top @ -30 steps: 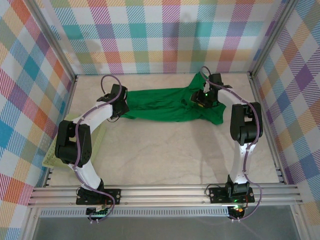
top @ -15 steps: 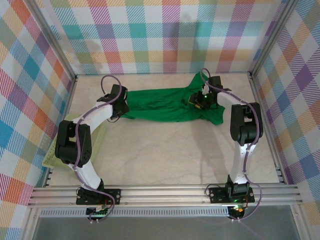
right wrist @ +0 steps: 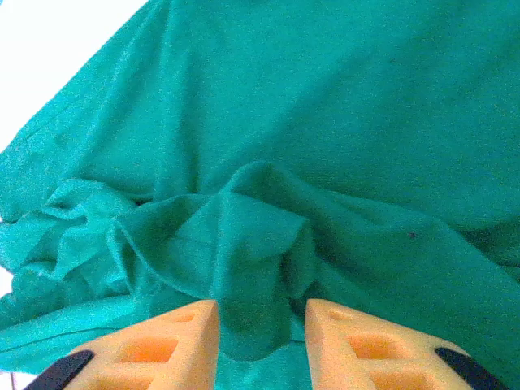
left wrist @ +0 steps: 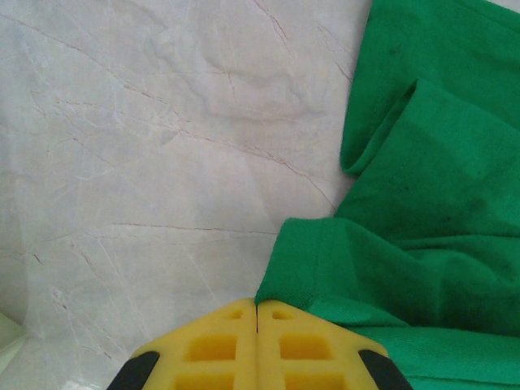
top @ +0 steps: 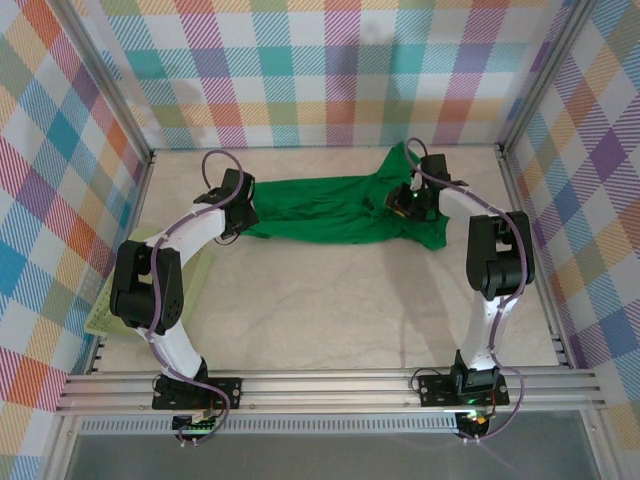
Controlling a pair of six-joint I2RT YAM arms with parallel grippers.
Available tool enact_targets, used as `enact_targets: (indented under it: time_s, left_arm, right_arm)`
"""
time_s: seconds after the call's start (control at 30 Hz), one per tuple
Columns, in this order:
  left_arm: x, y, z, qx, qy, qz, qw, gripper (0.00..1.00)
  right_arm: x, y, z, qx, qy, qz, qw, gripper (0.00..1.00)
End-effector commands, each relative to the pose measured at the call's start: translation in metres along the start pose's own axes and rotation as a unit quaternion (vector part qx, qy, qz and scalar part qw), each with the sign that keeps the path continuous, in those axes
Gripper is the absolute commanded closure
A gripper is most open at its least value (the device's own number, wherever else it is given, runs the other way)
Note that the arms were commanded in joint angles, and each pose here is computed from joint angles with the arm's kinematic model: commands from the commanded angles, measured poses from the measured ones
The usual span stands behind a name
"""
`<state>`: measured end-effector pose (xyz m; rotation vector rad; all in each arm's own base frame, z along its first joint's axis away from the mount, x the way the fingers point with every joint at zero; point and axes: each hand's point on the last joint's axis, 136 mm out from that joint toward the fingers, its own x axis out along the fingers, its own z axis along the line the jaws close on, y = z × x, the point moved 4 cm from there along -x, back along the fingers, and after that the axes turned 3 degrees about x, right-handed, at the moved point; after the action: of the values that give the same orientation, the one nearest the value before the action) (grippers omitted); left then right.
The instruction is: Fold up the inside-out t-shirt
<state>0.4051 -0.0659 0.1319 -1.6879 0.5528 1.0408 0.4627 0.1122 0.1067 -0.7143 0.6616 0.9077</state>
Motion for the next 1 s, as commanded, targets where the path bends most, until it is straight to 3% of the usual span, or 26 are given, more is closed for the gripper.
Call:
enact_targets:
  time_s: [0.0, 0.3, 0.77, 0.87, 0.97]
  left_arm:
    - [-0.009, -0.002, 0.007, -0.009, -0.004, -0.004, 1.0, 1.0]
    - [-0.008, -0.002, 0.006, -0.009, -0.001, -0.002, 1.0, 1.0]
    - [-0.008, -0.002, 0.006, -0.009, -0.003, -0.002, 1.0, 1.0]
    - [-0.008, -0.001, 0.006, -0.009, -0.002, -0.002, 1.0, 1.0]
    - [-0.008, -0.001, 0.006, -0.009, -0.002, -0.002, 1.0, 1.0]
  right_arm:
    - [-0.002, -0.005, 0.001, 0.013, -0.007, -0.012, 1.0, 0.65]
    - [0.02, -0.006, 0.006, 0.016, -0.039, 0.018, 0.999, 0.59]
    - [0.018, -0.004, 0.007, 0.003, -0.002, 0.014, 1.0, 0.73]
    - [0.013, -0.003, 0.009, -0.001, -0.005, 0.012, 1.0, 0.62]
    - [0.014, 0.001, 0.01, 0.008, -0.011, 0.02, 1.0, 0.61]
